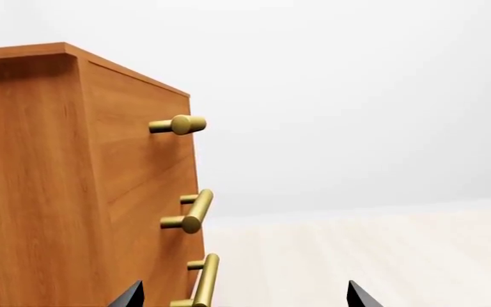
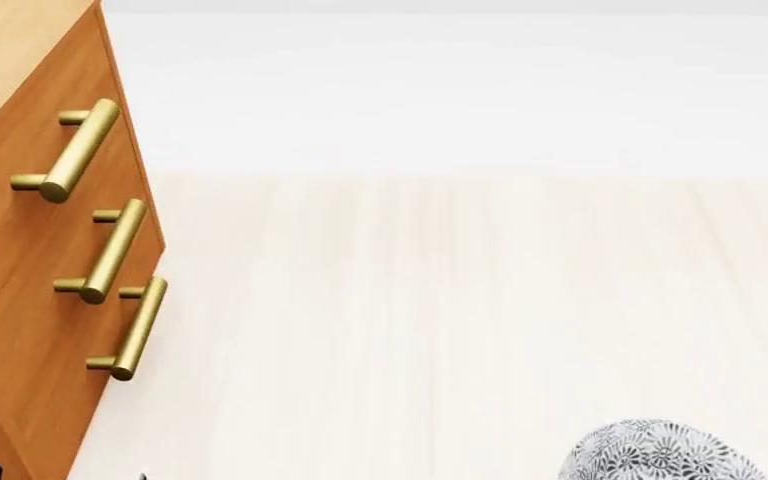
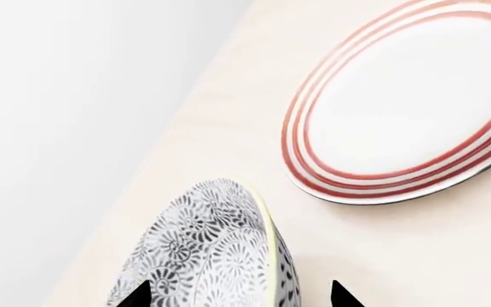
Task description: Put the bowl on top of the cabinet.
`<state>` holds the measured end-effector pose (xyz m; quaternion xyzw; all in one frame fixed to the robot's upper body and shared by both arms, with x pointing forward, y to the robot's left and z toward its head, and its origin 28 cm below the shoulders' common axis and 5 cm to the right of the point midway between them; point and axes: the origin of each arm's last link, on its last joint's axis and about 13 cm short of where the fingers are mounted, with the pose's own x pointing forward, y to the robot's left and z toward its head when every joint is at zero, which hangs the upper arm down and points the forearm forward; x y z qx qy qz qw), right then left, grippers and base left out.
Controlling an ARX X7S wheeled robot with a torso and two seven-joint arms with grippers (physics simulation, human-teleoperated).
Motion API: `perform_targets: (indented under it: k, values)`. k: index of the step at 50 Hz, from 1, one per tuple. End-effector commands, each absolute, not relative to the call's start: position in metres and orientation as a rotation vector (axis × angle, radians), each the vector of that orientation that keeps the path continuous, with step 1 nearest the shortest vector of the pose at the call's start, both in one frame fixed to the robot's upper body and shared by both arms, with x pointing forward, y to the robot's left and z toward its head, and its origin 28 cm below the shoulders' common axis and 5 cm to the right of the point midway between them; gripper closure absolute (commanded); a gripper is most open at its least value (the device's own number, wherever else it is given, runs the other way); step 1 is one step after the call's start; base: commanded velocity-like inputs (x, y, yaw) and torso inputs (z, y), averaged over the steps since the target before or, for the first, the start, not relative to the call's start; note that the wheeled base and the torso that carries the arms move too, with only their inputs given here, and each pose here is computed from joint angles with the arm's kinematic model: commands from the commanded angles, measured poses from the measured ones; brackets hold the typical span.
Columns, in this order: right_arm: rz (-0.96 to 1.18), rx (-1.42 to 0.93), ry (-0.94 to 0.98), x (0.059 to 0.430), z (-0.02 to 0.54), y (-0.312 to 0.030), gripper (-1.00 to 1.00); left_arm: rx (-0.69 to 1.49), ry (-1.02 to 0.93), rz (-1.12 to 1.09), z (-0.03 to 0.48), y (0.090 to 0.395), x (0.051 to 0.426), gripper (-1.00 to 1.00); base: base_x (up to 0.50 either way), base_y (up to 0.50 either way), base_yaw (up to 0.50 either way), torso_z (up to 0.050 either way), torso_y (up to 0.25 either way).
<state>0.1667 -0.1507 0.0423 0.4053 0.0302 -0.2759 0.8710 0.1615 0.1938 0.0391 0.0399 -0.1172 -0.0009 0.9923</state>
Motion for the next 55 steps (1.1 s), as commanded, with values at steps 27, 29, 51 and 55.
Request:
perform_targets:
  k: [27, 29, 51, 55]
  values:
    - [-0.581, 0.815, 0.27, 0.197, 0.031, -0.153, -1.0, 0.081, -0.234, -0.001, 0.039, 0.194, 0.162, -1.0, 0.0, 0.0, 0.0, 0.0, 0.0]
    - [-0.579, 0.82, 0.28, 0.199, 0.03, -0.153, -1.0, 0.082, -0.236, 0.0, 0.039, 0.194, 0.162, -1.0, 0.0, 0.0, 0.0, 0.0, 0.0]
    - [-0.58, 0.825, 0.307, 0.201, 0.029, -0.154, 1.0, 0.082, -0.237, 0.0, 0.04, 0.194, 0.161, -1.0, 0.0, 0.0, 0.0, 0.0, 0.0]
    - [-0.581, 0.825, 0.308, 0.201, 0.029, -0.155, 1.0, 0.081, -0.237, 0.0, 0.04, 0.194, 0.161, -1.0, 0.0, 0.0, 0.0, 0.0, 0.0]
